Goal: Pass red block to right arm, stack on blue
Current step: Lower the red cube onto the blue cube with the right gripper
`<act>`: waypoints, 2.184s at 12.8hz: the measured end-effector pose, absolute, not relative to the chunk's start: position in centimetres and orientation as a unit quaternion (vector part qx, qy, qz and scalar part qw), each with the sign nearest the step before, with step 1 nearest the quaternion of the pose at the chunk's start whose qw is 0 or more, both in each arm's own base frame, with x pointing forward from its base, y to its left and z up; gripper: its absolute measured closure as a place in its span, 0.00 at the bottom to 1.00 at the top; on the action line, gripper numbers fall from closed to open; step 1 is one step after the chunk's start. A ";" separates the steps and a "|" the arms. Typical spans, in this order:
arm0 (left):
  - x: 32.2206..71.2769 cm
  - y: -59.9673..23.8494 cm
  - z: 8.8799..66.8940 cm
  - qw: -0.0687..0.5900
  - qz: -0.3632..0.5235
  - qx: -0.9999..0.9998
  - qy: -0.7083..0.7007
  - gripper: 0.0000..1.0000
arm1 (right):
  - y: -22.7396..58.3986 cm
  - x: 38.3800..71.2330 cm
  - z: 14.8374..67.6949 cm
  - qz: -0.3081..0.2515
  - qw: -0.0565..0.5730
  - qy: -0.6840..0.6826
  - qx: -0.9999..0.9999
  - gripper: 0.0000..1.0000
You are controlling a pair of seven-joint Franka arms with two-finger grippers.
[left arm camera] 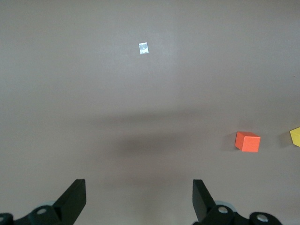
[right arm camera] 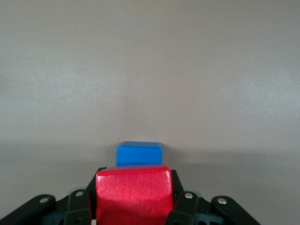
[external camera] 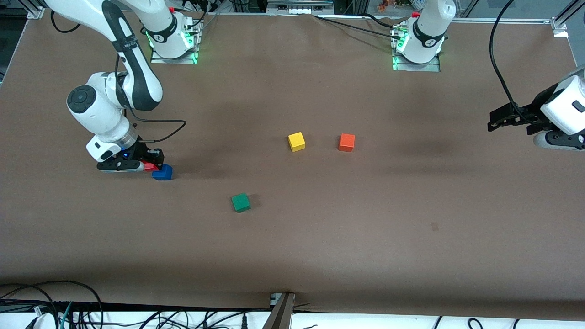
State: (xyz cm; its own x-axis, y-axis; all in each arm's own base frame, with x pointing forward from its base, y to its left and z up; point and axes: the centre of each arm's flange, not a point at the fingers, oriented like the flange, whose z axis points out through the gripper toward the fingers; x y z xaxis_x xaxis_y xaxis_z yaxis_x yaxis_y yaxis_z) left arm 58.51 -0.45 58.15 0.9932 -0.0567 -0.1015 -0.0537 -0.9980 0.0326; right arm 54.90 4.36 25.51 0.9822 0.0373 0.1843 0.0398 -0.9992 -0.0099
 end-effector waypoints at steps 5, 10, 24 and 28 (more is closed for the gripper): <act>58.4 -0.3 57.4 0.015 -0.059 0.998 -0.025 0.00 | 4.6 55.0 23.5 -0.098 0.001 -0.013 -0.995 0.43; 58.4 -0.6 57.3 0.016 -0.061 0.998 -0.028 0.00 | 5.2 55.0 23.6 -0.101 0.003 -0.010 -0.995 0.43; 58.4 -0.7 57.2 0.016 -0.061 0.998 -0.029 0.00 | 5.2 55.2 23.7 -0.109 0.003 -0.003 -0.994 0.43; 58.4 -0.7 57.1 0.016 -0.062 0.998 -0.029 0.00 | 5.2 55.2 23.3 -0.111 0.002 -0.003 -0.994 0.43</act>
